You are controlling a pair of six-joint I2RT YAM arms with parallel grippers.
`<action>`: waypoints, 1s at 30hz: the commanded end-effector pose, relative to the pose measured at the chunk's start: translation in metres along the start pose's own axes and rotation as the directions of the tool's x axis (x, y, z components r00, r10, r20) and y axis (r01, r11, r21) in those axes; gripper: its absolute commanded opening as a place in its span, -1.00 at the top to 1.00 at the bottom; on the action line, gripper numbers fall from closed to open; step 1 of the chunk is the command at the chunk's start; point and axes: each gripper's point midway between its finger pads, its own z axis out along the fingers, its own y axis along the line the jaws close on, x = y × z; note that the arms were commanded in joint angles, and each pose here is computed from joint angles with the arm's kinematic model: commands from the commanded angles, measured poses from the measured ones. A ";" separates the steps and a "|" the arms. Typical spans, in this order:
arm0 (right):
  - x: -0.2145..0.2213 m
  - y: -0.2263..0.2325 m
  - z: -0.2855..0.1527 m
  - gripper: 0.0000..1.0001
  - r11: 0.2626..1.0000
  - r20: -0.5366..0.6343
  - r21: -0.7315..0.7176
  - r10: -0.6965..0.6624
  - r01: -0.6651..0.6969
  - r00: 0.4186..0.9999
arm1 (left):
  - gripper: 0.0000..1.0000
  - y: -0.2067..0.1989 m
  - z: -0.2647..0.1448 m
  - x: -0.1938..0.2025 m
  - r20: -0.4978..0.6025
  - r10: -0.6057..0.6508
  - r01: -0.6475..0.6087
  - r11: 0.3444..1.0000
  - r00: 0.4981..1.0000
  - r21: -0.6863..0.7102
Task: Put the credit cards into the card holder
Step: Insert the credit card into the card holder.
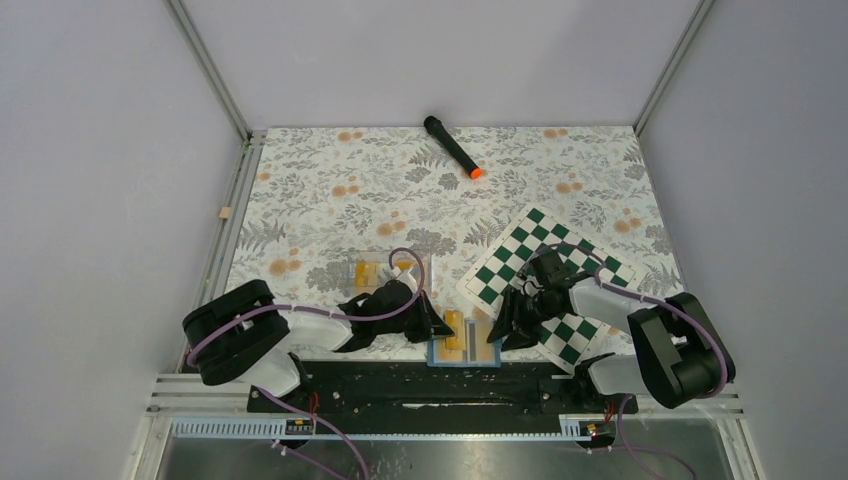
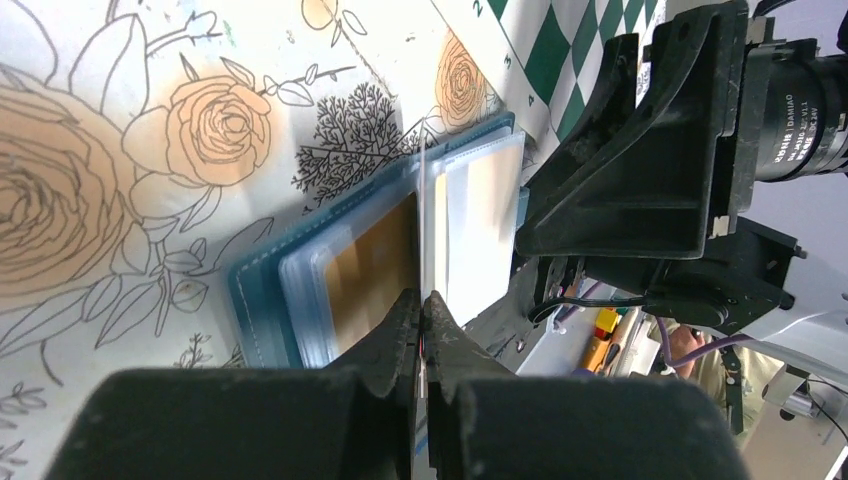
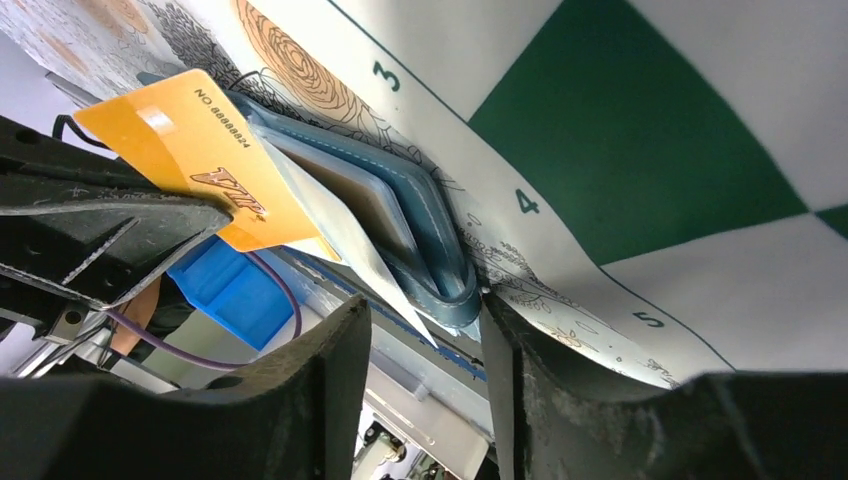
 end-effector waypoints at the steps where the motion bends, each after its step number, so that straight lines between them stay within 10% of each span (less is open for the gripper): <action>1: -0.003 -0.015 0.007 0.01 0.999 0.014 0.045 -0.002 0.002 1.000 | 1.00 -0.035 0.009 -0.014 0.051 0.018 -0.024 0.993 0.999 0.118; 12: 0.002 -0.019 0.014 0.36 0.999 -0.021 0.033 0.003 -0.002 1.000 | 1.00 -0.042 0.006 -0.015 0.051 0.024 -0.031 0.990 0.998 0.137; 30: 0.000 -0.017 0.015 0.40 1.000 -0.019 0.021 0.010 -0.009 1.000 | 1.00 -0.020 0.014 0.004 -0.027 -0.024 0.026 0.998 0.999 0.060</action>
